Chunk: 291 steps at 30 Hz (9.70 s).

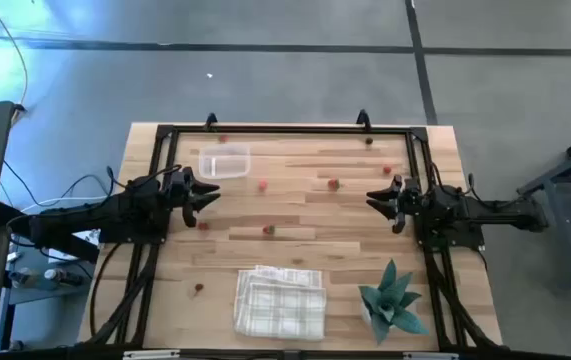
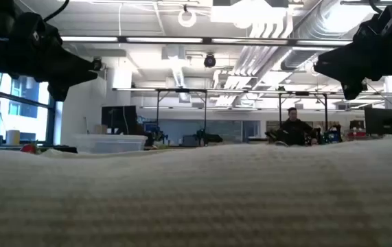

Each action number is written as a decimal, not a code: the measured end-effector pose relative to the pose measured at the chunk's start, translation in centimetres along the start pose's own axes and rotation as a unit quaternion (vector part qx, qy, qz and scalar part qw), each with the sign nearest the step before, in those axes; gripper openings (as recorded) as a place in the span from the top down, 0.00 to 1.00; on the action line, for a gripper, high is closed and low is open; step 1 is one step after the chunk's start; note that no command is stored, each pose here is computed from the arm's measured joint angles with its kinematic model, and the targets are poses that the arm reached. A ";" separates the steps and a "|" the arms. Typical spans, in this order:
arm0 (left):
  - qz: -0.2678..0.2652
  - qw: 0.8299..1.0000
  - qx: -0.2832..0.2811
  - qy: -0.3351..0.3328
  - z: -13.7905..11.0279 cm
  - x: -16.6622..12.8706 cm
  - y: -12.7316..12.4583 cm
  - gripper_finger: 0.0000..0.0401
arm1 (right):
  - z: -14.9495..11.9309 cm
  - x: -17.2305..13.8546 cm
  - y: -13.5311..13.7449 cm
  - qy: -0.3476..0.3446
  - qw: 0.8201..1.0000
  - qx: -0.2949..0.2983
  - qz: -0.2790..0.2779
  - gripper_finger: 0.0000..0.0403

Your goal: Pick and placing Produce into tupperware

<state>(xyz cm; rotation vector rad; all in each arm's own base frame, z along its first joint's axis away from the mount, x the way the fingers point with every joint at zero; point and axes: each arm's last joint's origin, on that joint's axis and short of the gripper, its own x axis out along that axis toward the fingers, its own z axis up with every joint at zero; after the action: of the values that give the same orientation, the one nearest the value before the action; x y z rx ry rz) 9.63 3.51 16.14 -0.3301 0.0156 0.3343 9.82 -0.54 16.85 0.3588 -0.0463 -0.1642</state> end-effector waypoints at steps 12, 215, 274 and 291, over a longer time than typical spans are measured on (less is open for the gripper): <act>0.000 1.000 0.000 0.000 0.0 0.0 0.0 0.69 | 0.0 0.0 0.0 0.000 1.000 0.000 0.000 0.71; 0.548 0.488 -0.356 0.579 8.2 12.1 18.4 0.99 | 0.2 0.0 -0.2 -0.020 0.995 0.097 -0.029 0.71; 0.469 0.636 -0.374 0.486 7.0 18.1 16.6 1.00 | 0.2 0.0 -0.1 -0.018 0.995 0.092 -0.026 0.71; 0.363 0.754 -0.349 0.422 7.2 22.1 15.1 1.00 | 0.2 0.0 -0.1 -0.018 0.995 0.093 -0.026 0.71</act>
<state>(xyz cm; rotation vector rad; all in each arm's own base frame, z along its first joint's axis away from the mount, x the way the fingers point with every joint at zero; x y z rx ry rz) 25.32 26.34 16.68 -1.2215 0.9633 0.9494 9.78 -0.71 16.95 0.5423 -0.0883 -0.2192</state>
